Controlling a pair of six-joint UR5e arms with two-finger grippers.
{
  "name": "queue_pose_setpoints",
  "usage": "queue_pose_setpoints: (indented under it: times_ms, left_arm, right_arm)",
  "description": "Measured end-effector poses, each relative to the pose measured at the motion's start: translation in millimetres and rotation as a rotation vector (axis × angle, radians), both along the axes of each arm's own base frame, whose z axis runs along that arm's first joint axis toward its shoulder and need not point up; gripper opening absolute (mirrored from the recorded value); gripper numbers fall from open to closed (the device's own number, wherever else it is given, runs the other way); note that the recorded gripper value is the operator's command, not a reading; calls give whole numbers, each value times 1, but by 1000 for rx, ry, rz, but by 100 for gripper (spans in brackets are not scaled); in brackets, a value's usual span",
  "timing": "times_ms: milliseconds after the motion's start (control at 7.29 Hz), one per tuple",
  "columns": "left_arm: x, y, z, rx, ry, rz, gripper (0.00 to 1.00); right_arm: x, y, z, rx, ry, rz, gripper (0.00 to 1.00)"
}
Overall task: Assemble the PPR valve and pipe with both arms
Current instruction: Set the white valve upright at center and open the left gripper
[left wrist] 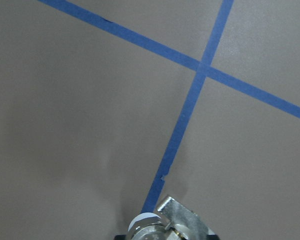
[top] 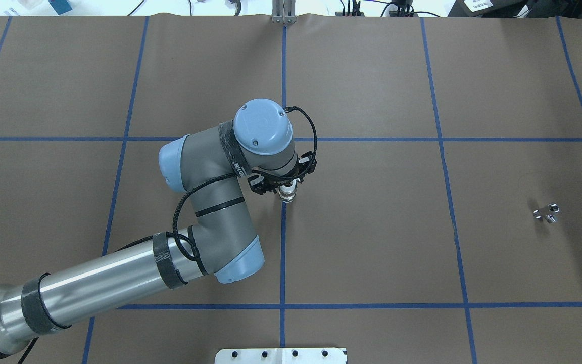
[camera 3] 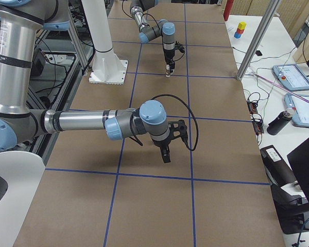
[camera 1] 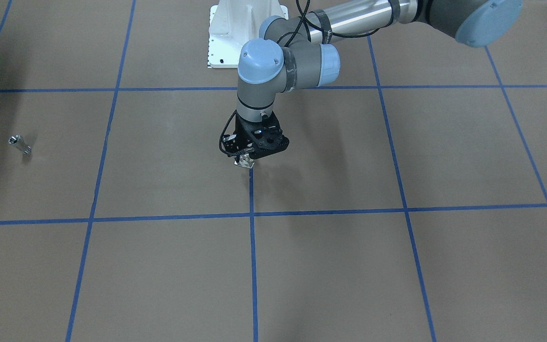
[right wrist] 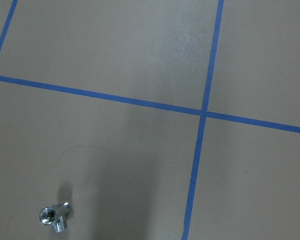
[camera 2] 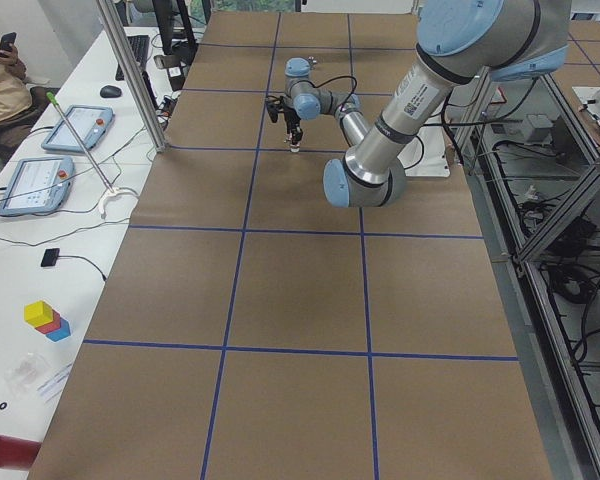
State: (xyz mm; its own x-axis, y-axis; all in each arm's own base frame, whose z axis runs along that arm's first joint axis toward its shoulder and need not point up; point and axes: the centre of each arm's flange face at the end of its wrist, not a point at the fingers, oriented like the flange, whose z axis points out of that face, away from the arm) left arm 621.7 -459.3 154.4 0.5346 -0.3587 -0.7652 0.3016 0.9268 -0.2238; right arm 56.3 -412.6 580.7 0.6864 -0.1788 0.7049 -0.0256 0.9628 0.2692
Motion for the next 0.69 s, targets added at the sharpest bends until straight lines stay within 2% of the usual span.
queue_pose_setpoints:
  times_ms: [275,549,686]
  left_arm:
    - [-7,3,-11,30,16,14,100]
    - [-31,12,-38,61,44,20,100]
    - [-51,20,-49,84,33,37,100]
  right_arm:
    - [0,0,0,0,-1,0,100]
    - [0,0,0,0,-1,-1,100]
    - [0,0,0,1,-1,-1,100]
